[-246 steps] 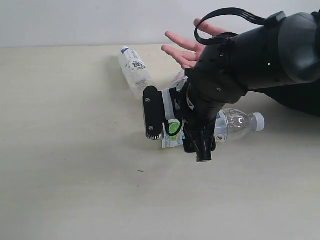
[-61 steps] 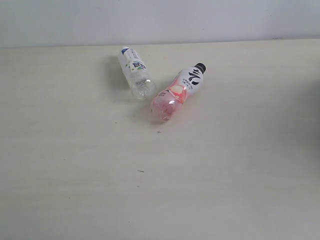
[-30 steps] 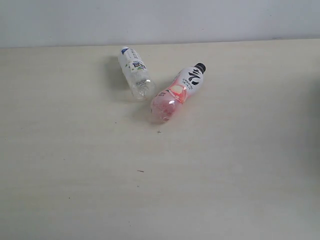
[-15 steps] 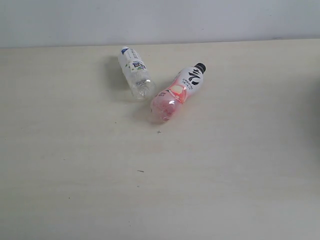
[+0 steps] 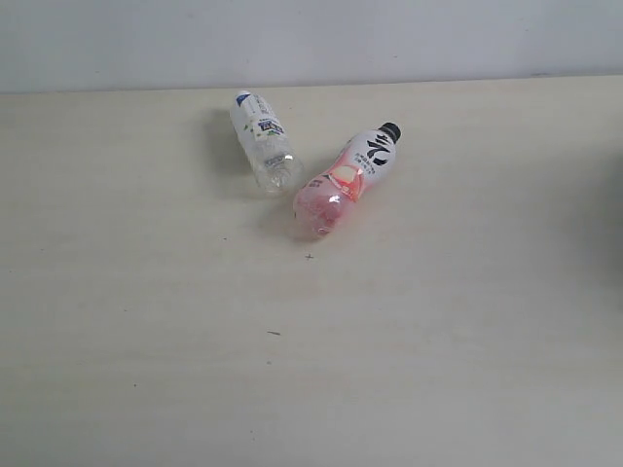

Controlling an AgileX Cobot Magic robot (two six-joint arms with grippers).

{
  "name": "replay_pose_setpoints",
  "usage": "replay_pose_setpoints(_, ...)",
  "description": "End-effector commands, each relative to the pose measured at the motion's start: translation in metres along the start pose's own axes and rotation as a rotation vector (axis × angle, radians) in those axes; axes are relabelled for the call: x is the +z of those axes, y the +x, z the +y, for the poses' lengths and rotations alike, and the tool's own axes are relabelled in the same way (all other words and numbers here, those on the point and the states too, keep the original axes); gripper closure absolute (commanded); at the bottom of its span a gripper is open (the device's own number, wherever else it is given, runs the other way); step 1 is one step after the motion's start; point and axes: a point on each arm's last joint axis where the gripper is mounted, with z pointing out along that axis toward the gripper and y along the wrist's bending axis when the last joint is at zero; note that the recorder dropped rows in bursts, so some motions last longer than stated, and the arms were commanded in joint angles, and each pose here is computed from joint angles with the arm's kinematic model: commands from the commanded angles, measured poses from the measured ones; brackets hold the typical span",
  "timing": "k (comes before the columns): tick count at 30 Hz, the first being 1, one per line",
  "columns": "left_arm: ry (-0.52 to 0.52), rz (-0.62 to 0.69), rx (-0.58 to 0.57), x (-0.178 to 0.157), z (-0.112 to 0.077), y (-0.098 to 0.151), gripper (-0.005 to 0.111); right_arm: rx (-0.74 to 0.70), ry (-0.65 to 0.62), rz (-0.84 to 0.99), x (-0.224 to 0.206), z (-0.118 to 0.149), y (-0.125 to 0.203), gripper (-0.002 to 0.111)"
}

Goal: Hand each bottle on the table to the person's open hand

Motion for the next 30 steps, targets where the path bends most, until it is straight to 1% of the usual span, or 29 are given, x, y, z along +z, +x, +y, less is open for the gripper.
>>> replay_pose_setpoints(1,0.006,-0.048,0.006,0.000,0.000,-0.003,0.107,-0.005,0.004,0.004,0.000,0.000,0.002,0.108)
replay_pose_setpoints(3,0.010,-0.119,-0.026,-0.001,-0.001,-0.010,0.107,-0.005,0.004,0.004,0.000,0.000,0.002,0.108)
replay_pose_setpoints(5,0.017,-0.152,-0.107,-0.001,-0.001,-0.013,0.107,-0.005,0.004,0.004,0.000,0.000,0.002,0.108)
replay_pose_setpoints(7,0.022,-0.152,-0.164,-0.001,-0.001,-0.013,0.107,-0.005,0.004,0.004,0.000,0.000,0.002,0.108)
replay_pose_setpoints(10,0.022,-0.152,-0.169,-0.001,-0.001,-0.013,0.107,-0.005,0.004,0.004,0.000,0.000,0.002,0.108)
replay_pose_setpoints(13,0.024,-0.127,-0.239,-0.001,-0.001,-0.010,0.107,-0.005,0.004,0.004,0.000,0.000,0.002,0.108)
replay_pose_setpoints(17,0.013,-0.048,-0.243,0.000,-0.001,-0.003,0.107,-0.005,0.004,0.004,0.000,0.000,0.002,0.108)
replay_pose_setpoints(19,0.010,-0.029,-0.246,0.000,0.000,-0.002,0.107,-0.005,0.004,0.004,0.000,0.000,0.002,0.108)
replay_pose_setpoints(22,0.010,-0.031,-0.244,0.000,0.000,-0.002,0.107,-0.005,0.004,0.004,0.000,0.000,0.002,0.108)
replay_pose_setpoints(24,0.015,-0.061,-0.242,0.000,-0.001,-0.004,0.107,-0.005,0.004,0.004,0.000,0.000,0.002,0.108)
replay_pose_setpoints(26,0.025,-0.130,-0.242,-0.001,-0.001,-0.011,0.107,-0.005,0.004,0.004,0.000,0.000,0.002,0.108)
replay_pose_setpoints(27,0.039,-0.209,-0.273,-0.002,-0.001,-0.018,0.107,-0.005,0.004,0.004,0.000,0.000,0.002,0.108)
replay_pose_setpoints(28,0.067,-0.299,-0.355,-0.004,-0.001,-0.026,0.107,-0.005,0.004,0.004,0.000,0.000,0.002,0.108)
replay_pose_setpoints(30,0.130,-0.497,-0.435,-0.012,-0.001,-0.043,0.107,-0.001,0.003,0.003,0.000,0.000,0.002,0.108)
